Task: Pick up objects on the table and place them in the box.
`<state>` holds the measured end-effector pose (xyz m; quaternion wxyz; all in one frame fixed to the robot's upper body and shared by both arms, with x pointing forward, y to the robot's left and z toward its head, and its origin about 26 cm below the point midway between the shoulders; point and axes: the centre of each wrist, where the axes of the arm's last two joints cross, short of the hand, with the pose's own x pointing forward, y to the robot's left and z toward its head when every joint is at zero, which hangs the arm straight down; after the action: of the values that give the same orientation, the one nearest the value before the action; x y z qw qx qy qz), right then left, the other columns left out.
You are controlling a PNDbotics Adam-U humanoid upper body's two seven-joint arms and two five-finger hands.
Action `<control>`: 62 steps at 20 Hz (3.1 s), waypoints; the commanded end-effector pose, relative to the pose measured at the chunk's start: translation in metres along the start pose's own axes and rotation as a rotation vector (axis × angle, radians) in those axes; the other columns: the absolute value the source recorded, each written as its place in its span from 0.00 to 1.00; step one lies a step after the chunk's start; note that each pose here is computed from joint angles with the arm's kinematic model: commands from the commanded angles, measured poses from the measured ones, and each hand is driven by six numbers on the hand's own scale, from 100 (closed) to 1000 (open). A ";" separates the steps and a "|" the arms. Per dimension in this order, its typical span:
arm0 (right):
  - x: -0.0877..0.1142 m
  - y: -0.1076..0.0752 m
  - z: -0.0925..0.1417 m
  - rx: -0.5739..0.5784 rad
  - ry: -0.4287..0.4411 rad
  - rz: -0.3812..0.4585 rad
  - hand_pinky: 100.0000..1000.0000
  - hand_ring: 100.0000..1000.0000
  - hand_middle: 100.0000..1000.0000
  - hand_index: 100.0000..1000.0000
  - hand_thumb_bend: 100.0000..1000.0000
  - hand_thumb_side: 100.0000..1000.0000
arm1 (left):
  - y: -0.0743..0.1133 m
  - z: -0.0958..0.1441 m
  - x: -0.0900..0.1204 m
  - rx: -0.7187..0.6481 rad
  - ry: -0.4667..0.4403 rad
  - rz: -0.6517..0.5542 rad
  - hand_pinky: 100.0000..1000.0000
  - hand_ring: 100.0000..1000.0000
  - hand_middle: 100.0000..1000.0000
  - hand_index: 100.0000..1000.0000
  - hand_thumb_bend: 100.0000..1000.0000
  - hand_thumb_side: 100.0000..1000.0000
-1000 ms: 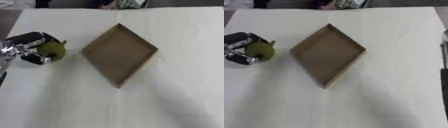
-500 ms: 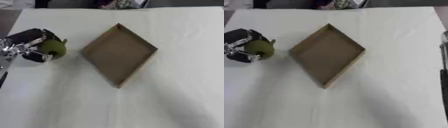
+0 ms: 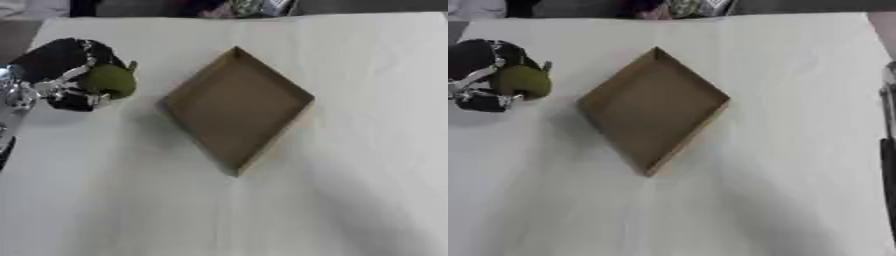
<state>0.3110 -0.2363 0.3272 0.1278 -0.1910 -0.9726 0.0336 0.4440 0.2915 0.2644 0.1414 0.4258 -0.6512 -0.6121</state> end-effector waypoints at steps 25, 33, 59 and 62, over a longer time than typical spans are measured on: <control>0.026 -0.016 -0.046 0.024 -0.089 0.147 0.75 0.60 0.50 0.78 0.00 0.52 | 0.019 -0.082 0.055 0.283 -0.316 0.007 0.45 0.49 0.45 0.68 0.00 0.00; 0.027 -0.015 -0.051 0.018 -0.087 0.149 0.75 0.60 0.50 0.78 0.00 0.52 | 0.002 -0.092 0.064 0.290 -0.107 0.106 0.41 0.47 0.43 0.69 0.00 0.00; 0.027 0.000 -0.047 0.006 -0.061 0.058 0.76 0.60 0.49 0.79 0.00 0.52 | -0.014 -0.110 0.100 0.111 -0.063 0.270 0.49 0.51 0.47 0.75 0.00 0.06; 0.026 0.001 -0.046 0.005 -0.059 0.055 0.76 0.60 0.49 0.79 0.00 0.52 | -0.019 -0.110 0.105 0.075 -0.078 0.285 0.51 0.52 0.48 0.76 0.00 0.07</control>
<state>0.3022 -0.2239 0.3722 0.1089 -0.2158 -0.9693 0.0454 0.4674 0.1471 0.2243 0.1972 0.3104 -0.7291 -0.5773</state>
